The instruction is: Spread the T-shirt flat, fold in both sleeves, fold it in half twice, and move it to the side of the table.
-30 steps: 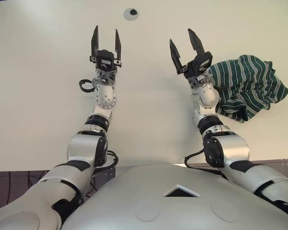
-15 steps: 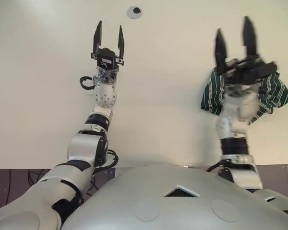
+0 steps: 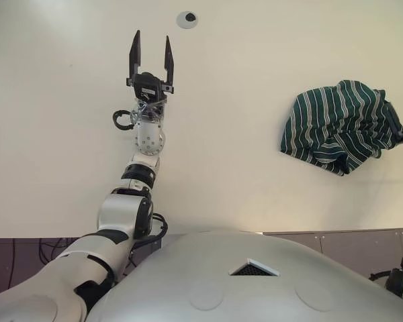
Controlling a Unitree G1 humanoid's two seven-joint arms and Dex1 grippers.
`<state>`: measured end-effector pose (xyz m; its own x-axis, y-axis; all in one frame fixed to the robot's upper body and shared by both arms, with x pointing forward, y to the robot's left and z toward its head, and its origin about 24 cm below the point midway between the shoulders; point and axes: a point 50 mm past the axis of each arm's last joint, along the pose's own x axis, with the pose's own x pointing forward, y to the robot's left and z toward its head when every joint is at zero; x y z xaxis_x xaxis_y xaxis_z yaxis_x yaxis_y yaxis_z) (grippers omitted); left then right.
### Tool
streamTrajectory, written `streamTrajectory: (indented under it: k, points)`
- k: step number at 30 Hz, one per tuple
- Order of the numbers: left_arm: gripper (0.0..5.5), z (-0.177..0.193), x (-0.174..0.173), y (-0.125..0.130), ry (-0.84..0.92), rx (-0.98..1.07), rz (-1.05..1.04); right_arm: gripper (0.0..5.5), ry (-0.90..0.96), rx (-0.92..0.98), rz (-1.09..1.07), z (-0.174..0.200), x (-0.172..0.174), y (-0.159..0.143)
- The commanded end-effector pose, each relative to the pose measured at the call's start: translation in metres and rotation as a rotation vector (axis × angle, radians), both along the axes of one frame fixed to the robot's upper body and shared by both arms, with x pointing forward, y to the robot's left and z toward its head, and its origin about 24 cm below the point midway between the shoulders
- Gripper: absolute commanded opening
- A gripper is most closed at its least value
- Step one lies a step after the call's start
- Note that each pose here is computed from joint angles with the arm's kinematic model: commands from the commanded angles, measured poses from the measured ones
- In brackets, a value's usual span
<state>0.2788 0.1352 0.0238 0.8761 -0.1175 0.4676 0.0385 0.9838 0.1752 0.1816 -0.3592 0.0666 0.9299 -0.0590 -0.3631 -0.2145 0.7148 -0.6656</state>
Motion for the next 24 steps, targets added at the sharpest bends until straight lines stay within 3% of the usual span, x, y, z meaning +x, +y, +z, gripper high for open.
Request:
streamTrajectory:
  k: [1, 6, 13, 17, 24]
  points:
    - [2.74, -0.031, -0.025, 0.000, 0.129, -0.007, 0.019, 3.03, 0.195, -0.018, 0.180, 0.001, -0.010, 0.019]
    - [2.74, -0.028, -0.025, -0.005, 0.106, 0.015, -0.001, 3.03, 0.393, 0.113, 0.554, -0.017, -0.011, 0.083]
    - [2.74, -0.015, -0.019, -0.007, 0.055, 0.014, -0.034, 3.03, 0.403, 0.284, 0.861, -0.038, -0.003, 0.153]
    - [2.74, -0.014, -0.018, -0.005, 0.063, 0.003, -0.032, 3.03, 0.331, 0.403, 0.946, -0.050, 0.022, 0.199]
    - [2.74, -0.005, -0.016, 0.007, 0.029, -0.004, -0.026, 3.03, 0.161, 0.711, 0.845, -0.049, 0.080, 0.279]
